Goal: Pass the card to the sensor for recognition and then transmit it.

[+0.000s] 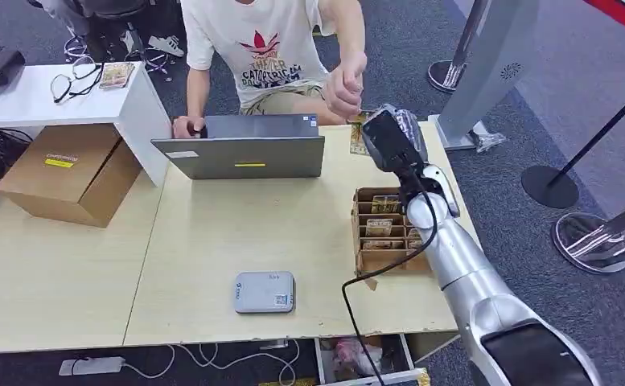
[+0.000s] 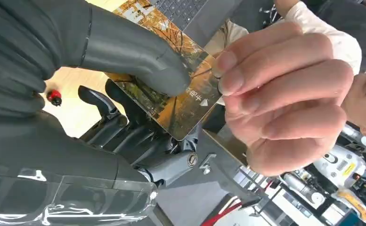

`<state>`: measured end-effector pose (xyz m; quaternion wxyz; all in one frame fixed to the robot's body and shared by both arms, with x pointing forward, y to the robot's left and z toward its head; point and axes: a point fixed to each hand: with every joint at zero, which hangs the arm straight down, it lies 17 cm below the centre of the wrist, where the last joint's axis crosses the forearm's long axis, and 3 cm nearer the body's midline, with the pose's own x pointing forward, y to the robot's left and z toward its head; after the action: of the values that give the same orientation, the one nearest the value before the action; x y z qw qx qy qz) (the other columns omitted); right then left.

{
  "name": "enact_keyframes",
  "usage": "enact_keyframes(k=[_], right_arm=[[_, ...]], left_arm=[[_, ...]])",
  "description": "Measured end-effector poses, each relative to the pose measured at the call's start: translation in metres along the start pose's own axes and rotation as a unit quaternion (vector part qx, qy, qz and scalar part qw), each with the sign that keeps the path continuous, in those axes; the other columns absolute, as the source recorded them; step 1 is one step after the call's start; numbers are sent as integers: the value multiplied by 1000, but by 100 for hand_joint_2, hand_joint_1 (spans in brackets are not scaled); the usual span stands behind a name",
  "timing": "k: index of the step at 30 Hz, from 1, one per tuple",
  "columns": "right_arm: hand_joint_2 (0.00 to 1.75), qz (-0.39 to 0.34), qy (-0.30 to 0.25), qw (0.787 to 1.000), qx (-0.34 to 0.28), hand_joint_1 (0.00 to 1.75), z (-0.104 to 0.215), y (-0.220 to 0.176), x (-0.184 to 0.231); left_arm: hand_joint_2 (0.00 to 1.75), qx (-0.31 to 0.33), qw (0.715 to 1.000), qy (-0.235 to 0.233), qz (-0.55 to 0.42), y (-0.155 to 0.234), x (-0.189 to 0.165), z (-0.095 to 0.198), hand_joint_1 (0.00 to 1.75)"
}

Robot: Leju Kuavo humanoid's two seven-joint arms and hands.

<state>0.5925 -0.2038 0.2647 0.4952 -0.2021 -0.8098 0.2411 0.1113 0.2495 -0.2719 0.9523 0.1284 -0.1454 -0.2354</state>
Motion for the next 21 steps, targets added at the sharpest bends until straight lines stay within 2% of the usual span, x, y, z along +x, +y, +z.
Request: enact_keyframes(k=[8,9,10,11,21], right_arm=[[175,-5,4,1000,9,175,0,7,-1],[175,-7,5,1000,10,166,0,8,0],[175,-7,4,1000,10,9,0,8,0],[175,-8,4,1000,10,0,0,9,1],[175,-14,5,1000,13,0,0,13,4]], left_arm=[[0,9,1000,1,5,0,1,0,0],[0,9,1000,1,5,0,1,1,0],[0,10,1000,1,5,1,1,0,0],[0,10,1000,1,5,1,1,0,0],[0,10,1000,2,6,0,1,1,0]])
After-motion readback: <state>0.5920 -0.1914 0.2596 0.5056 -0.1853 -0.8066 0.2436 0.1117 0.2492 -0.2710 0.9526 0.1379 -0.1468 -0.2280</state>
